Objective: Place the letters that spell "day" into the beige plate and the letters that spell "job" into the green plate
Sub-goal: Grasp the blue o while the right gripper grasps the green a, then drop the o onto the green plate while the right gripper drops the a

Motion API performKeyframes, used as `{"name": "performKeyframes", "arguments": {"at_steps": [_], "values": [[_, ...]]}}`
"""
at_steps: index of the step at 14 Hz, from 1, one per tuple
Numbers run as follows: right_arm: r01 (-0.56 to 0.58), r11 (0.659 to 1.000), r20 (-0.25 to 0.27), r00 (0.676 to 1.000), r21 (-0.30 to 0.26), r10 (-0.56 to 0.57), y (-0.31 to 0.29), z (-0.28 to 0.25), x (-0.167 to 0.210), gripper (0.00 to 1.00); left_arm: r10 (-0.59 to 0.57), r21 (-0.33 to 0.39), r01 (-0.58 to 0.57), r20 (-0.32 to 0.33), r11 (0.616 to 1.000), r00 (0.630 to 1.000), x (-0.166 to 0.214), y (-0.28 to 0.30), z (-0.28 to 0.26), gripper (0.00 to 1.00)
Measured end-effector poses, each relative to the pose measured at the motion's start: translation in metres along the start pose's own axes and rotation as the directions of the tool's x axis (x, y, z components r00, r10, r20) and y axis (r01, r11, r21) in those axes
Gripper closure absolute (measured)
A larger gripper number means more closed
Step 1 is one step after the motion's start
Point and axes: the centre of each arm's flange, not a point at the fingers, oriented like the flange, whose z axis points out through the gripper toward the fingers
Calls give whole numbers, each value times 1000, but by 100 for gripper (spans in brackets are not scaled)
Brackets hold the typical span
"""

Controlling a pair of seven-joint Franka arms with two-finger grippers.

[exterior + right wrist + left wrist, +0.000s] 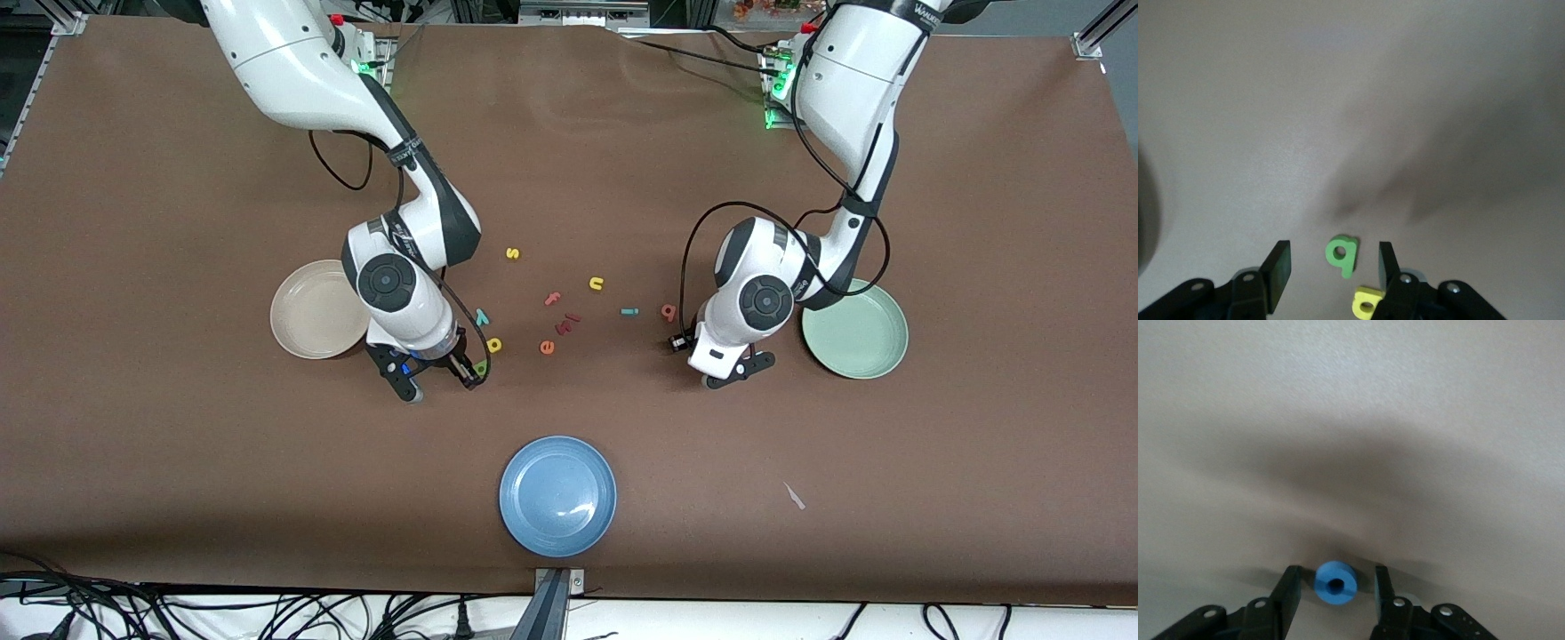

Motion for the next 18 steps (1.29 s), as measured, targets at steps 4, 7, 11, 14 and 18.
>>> {"name": "performKeyframes", "arguments": {"at_steps": [4,7,11,14,18], "values": [[-12,1000,1,1000,1,12,1,15,-5,37,2,-1,-2,-1,1000,1000,-2,3,-1,74],[-10,1000,5,1000,-15,10,2,27,-15,37,2,-1,-2,-2,1000,1000,-1,3,-2,74],[-6,1000,9,1000,-29,7,4,38,-22,37,29,37,-31,57,999,998,7,-10,-31,74],[-12,999,12,1000,-43,12,6,48,-29,37,108,95,-124,157,988,982,38,-74,-84,74],[-14,999,12,1000,-45,15,6,51,-34,41,201,148,-232,198,962,959,97,-187,-102,74]]}}
